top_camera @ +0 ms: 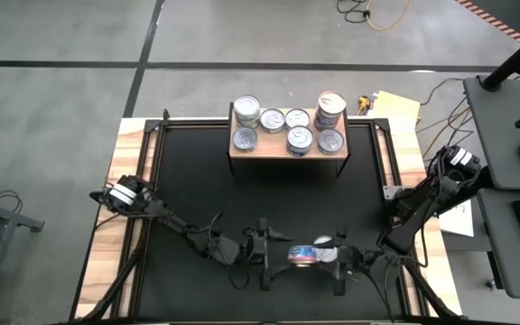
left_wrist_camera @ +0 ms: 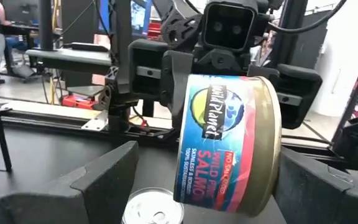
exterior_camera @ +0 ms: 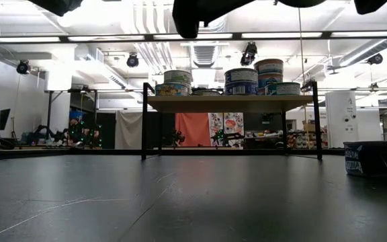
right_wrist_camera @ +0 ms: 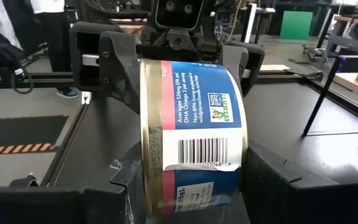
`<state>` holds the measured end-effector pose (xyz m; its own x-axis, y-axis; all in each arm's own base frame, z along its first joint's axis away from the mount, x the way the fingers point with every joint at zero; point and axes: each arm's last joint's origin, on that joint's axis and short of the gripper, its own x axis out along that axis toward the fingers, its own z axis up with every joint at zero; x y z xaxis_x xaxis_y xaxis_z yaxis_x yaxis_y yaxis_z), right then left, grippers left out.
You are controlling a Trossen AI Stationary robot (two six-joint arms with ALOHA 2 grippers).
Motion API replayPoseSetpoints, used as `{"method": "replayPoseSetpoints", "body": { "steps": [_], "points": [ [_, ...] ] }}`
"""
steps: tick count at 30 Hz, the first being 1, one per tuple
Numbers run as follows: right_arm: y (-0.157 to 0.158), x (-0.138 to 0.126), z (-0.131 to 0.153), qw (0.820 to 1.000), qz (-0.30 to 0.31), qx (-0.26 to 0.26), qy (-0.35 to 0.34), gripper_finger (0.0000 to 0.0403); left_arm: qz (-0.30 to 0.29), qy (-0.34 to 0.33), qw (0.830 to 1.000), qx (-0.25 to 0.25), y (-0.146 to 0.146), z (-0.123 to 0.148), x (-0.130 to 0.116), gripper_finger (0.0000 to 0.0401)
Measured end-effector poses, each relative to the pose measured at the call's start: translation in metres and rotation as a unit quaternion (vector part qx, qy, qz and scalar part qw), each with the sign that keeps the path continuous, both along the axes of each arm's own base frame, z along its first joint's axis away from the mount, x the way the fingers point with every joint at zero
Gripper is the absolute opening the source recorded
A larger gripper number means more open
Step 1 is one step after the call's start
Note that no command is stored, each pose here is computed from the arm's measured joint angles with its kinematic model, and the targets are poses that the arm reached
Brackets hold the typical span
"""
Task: Stack canned seafood by type on shelf
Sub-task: Stack the blue pink tuna can on top of the blue pink tuna can on the shelf
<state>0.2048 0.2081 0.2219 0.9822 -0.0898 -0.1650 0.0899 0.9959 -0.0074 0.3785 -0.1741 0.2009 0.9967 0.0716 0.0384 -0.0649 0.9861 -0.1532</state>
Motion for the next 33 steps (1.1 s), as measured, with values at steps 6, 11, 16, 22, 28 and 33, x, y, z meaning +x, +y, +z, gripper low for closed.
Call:
{"method": "replayPoseSetpoints", "body": {
  "steps": [6,11,16,22,28,33],
  "points": [
    [-0.004,0.005,0.001,1.0,-0.001,0.004,0.0,0.0183,-0.029,-0.007,1.0,0.009,-0.002,0.007,0.004,0.031],
    [-0.008,0.009,0.001,1.0,-0.011,0.003,0.0,0.0183,-0.035,0.012,0.999,0.001,-0.004,0.009,0.008,0.0243],
    [-0.008,0.009,0.0,1.0,-0.009,0.01,0.001,0.0208,-0.039,0.038,0.998,-0.007,-0.005,0.008,0.01,0.0169],
    [-0.008,0.007,0.003,1.0,-0.011,-0.01,-0.002,0.025,-0.035,0.044,0.998,-0.033,-0.004,0.007,0.009,0.0169],
    [-0.013,-0.009,0.031,0.999,0.007,-0.02,-0.033,0.0266,-0.035,0.028,0.997,-0.065,0.001,0.038,-0.002,0.0169],
    [-0.015,-0.029,0.057,0.995,0.047,-0.058,-0.064,0.0262,-0.023,0.04,0.989,-0.143,0.016,0.073,-0.019,0.0169]
  ]
}}
